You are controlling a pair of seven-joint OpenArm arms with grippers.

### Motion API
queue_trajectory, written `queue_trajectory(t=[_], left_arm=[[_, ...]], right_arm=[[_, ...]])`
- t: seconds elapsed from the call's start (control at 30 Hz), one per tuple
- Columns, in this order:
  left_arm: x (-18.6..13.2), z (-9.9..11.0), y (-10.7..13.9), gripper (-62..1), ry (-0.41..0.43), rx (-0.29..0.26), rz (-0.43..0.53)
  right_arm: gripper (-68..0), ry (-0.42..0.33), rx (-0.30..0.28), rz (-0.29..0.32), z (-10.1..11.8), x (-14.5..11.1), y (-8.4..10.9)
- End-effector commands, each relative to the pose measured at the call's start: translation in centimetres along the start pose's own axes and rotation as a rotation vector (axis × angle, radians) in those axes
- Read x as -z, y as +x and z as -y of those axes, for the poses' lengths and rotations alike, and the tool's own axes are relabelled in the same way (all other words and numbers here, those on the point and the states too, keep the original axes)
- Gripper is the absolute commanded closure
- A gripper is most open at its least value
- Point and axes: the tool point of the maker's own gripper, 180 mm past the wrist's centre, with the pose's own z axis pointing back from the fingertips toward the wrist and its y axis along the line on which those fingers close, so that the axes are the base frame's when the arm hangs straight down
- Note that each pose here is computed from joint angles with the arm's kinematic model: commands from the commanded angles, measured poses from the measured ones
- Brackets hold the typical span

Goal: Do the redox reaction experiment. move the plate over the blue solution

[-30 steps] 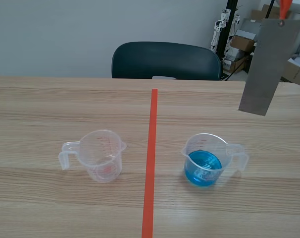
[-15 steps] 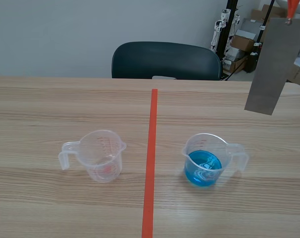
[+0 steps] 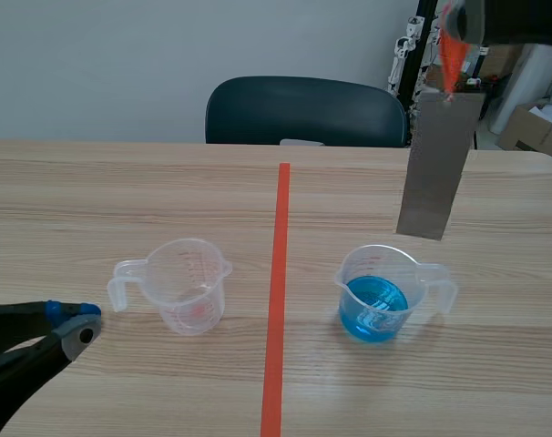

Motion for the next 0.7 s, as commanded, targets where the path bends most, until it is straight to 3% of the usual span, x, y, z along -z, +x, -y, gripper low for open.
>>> queue_trajectory(t=[0.0, 0.47, 0.67], left_arm=[[0.7, 0.0, 0.8, -3.9, -0.001, -0.008, 0.041], [5.2, 1.5, 1.1, -4.0, -0.079, -0.019, 0.088], [7.3, 2.9, 1.0, -4.0, -0.114, -0.030, 0.101]], right_arm=[[0.3, -0.011, -0.018, 0.030, 0.3, -0.3, 1.2], [0.3, -0.027, -0.039, 0.025, 0.5, -0.2, 1.0], [0.3, -0.025, -0.040, 0.067, 0.5, -0.2, 1.8]])
